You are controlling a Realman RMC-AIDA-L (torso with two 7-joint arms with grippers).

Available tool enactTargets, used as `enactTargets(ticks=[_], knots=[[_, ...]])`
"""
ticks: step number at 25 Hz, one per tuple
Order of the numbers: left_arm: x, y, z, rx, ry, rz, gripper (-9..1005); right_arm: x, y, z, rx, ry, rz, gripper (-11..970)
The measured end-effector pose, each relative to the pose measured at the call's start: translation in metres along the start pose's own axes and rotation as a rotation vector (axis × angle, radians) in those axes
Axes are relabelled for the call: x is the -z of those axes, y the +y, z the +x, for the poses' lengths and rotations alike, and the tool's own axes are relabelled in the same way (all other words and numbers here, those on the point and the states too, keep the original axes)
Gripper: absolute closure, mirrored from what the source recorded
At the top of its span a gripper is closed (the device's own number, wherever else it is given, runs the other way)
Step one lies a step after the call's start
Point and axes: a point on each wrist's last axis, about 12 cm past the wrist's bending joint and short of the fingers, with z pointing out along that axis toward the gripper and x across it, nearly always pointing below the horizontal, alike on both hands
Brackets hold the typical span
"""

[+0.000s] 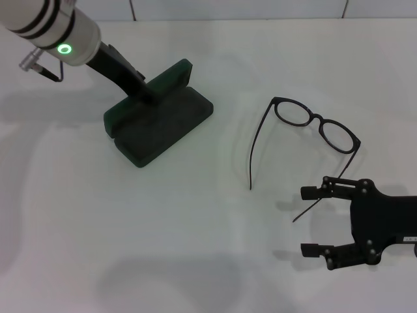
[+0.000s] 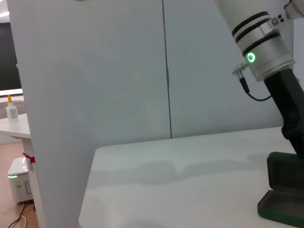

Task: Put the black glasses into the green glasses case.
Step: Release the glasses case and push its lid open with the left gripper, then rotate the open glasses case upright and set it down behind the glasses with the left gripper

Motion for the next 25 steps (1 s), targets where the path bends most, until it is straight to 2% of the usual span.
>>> enactTargets(ticks=[8, 13, 17, 20, 22, 25], knots=[[-0.003, 0.000, 0.003, -0.003, -0.008, -0.016, 523, 0.001, 0.000, 0.001, 0.000, 0.005, 0.000, 89], [-0.003, 0.000, 0.002, -0.009, -0.008, -0.015, 731, 0.001, 0.001, 0.001, -0.003, 0.005, 0.000, 90], [-0.002, -0.002, 0.001, -0.036, -0.012, 0.000, 771, 0.001, 0.001, 0.001, -0.003, 0.006, 0.001, 90], [0.005, -0.006, 0.003, -0.116, -0.050, 0.031, 790, 0.001, 0.001, 0.002, -0.004, 0.007, 0.001, 90], [0.010, -0.009, 0.005, -0.185, -0.080, 0.043, 789, 0.001, 0.001, 0.002, -0.004, 0.007, 0.001, 90], [0.019, -0.015, 0.013, -0.345, -0.144, 0.050, 788, 0.001, 0.001, 0.002, -0.006, 0.005, 0.000, 90]])
